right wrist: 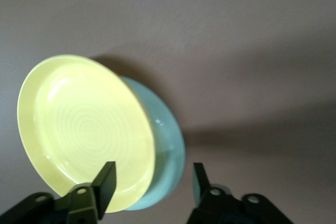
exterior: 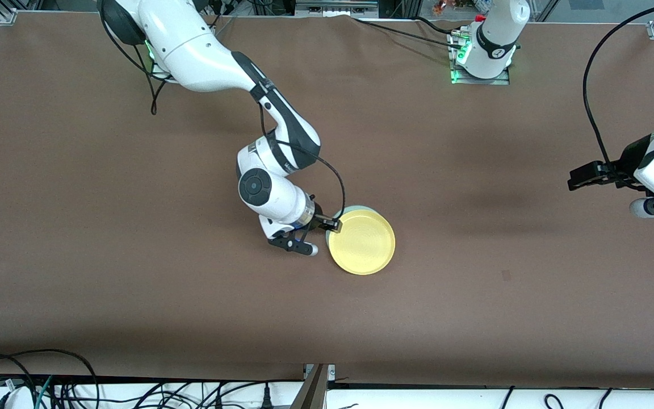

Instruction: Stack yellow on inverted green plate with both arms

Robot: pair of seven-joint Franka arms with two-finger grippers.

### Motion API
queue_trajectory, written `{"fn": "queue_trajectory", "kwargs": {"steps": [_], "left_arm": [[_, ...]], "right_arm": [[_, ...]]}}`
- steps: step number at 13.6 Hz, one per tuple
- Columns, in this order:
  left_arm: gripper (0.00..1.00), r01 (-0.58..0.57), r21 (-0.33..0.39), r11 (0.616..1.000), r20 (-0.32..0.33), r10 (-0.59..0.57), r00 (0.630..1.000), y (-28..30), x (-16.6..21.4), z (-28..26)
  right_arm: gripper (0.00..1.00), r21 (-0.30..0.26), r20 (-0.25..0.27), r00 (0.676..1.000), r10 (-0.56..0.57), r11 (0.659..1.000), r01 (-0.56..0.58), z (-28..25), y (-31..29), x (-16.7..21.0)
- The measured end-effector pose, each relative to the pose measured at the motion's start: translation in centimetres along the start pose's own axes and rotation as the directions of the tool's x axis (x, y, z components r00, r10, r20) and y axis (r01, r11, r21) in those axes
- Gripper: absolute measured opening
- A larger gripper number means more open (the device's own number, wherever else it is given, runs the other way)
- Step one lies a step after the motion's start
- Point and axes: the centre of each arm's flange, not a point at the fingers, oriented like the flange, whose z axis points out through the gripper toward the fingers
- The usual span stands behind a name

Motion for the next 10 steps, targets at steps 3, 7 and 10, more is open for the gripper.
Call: {"fn": "queue_trajectory", "kwargs": {"steps": [3,7,10], "left_arm": [[1.0,0.0,0.0,1.0,0.0,0.0,1.0,0.0,0.0,0.0],[1.0,0.0,0.0,1.0,0.0,0.0,1.0,0.0,0.0,0.0],[1.0,0.0,0.0,1.0,0.0,0.0,1.0,0.0,0.0,0.0]], "right_arm": [[1.0,-0.112,-0.005,1.0,-0.006,0.994,0.005,-7.8,2.6,2.8],[1.0,-0.19,-0.006,0.999,-0.051,0.981,0.049,-19.0,7.3,5.5],[1.0,-0.23,0.066,0.982,-0.179,0.955,0.19,-27.4,12.5,6.2]]}}
